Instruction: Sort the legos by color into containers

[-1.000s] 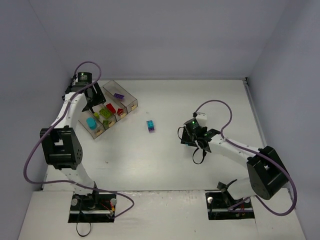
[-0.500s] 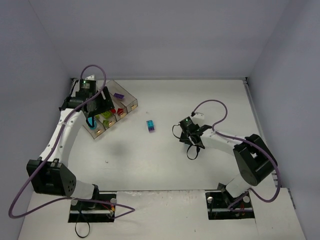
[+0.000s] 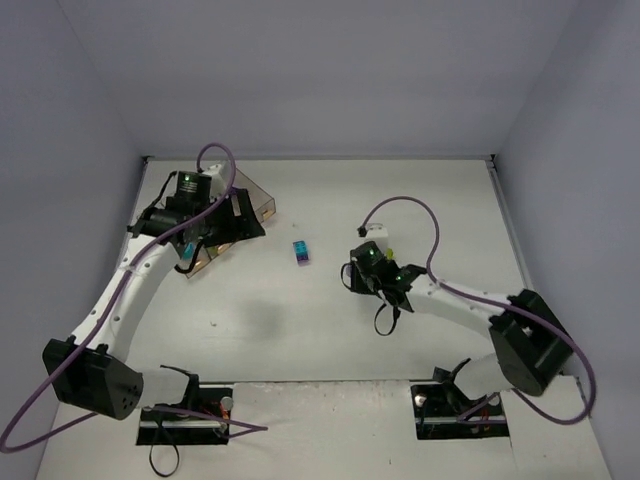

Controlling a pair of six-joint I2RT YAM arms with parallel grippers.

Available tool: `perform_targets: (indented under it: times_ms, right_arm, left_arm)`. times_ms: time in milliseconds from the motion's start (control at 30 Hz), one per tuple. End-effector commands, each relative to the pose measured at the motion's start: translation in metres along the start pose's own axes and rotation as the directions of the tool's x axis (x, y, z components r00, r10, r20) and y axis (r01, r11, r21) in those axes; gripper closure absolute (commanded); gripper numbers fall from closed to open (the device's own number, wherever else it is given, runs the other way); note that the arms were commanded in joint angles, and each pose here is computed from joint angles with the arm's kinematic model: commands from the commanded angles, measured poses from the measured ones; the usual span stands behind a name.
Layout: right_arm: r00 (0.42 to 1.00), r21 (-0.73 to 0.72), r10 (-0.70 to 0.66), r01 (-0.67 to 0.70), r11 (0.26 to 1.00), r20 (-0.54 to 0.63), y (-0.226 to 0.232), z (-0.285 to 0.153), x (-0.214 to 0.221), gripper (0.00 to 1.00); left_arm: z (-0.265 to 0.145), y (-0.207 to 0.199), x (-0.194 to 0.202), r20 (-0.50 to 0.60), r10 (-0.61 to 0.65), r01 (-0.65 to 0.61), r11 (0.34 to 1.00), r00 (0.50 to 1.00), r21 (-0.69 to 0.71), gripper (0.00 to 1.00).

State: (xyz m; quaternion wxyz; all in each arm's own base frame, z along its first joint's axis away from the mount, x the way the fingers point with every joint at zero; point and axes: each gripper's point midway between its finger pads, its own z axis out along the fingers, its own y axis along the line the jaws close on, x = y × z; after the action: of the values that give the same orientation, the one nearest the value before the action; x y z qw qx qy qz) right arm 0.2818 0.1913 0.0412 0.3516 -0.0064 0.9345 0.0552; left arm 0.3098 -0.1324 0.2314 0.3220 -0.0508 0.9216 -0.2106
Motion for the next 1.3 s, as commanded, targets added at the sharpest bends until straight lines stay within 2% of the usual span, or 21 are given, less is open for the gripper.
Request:
perform_targets:
  times_ms: [0,33,133,233,267,367,533,833,933,1033,1100,1267]
  right_arm:
    - [0.941,-0.263,-0.152,0.236,0.935,0.303,0.053,-0.053,-0.060,1.00]
    - [0.901,-0.347,-0.181,0.329,0.878,0.395,0.070,-0.078,-0.072,1.00]
    - [0.829,-0.438,-0.246,0.489,0.754,0.502,0.088,-0.109,-0.074,1.00]
    - [0.795,-0.477,-0.288,0.565,0.674,0.535,0.099,-0.125,-0.073,1.00]
    - [0.772,-0.496,-0.305,0.604,0.624,0.557,0.105,-0.131,-0.071,1.00]
    - [0.743,-0.519,-0.307,0.647,0.560,0.595,0.114,-0.145,-0.073,1.00]
    - [0.717,-0.507,-0.311,0.674,0.538,0.624,0.118,-0.154,-0.081,0.99]
    - [0.703,-0.505,-0.323,0.692,0.515,0.634,0.123,-0.153,-0.082,0.99]
    - [0.702,-0.497,-0.329,0.693,0.522,0.632,0.122,-0.149,-0.083,0.99]
    - [0.699,-0.486,-0.338,0.695,0.531,0.630,0.120,-0.146,-0.082,0.99]
    - [0.697,-0.479,-0.343,0.696,0.535,0.630,0.120,-0.143,-0.083,0.99]
    - [0.689,-0.466,-0.356,0.704,0.536,0.631,0.119,-0.138,-0.085,0.99]
  left_arm:
    - [-0.012,-0.061,0.006,-0.029,0.042,-0.033,0.962,0.999,0.271,0.27]
    - [-0.011,-0.076,0.011,-0.040,0.052,-0.037,0.948,0.998,0.317,0.27]
    - [-0.013,-0.105,0.019,-0.060,0.091,-0.058,0.907,0.994,0.416,0.27]
    - [-0.015,-0.136,0.029,-0.075,0.138,-0.083,0.863,0.988,0.498,0.26]
    - [-0.015,-0.143,0.030,-0.073,0.145,-0.088,0.855,0.987,0.512,0.26]
    - [-0.011,-0.160,0.037,-0.094,0.155,-0.079,0.833,0.983,0.548,0.26]
    - [-0.004,-0.175,0.044,-0.127,0.177,-0.078,0.827,0.976,0.557,0.26]
    - [0.014,-0.165,0.062,-0.210,0.179,-0.050,0.860,0.961,0.507,0.27]
    - [0.016,-0.166,0.063,-0.215,0.183,-0.049,0.859,0.959,0.509,0.41]
    - [0.018,-0.166,0.065,-0.224,0.187,-0.048,0.859,0.956,0.509,0.70]
    - [0.019,-0.166,0.067,-0.236,0.191,-0.045,0.858,0.953,0.511,0.81]
    - [0.024,-0.166,0.069,-0.254,0.198,-0.042,0.859,0.947,0.511,0.98]
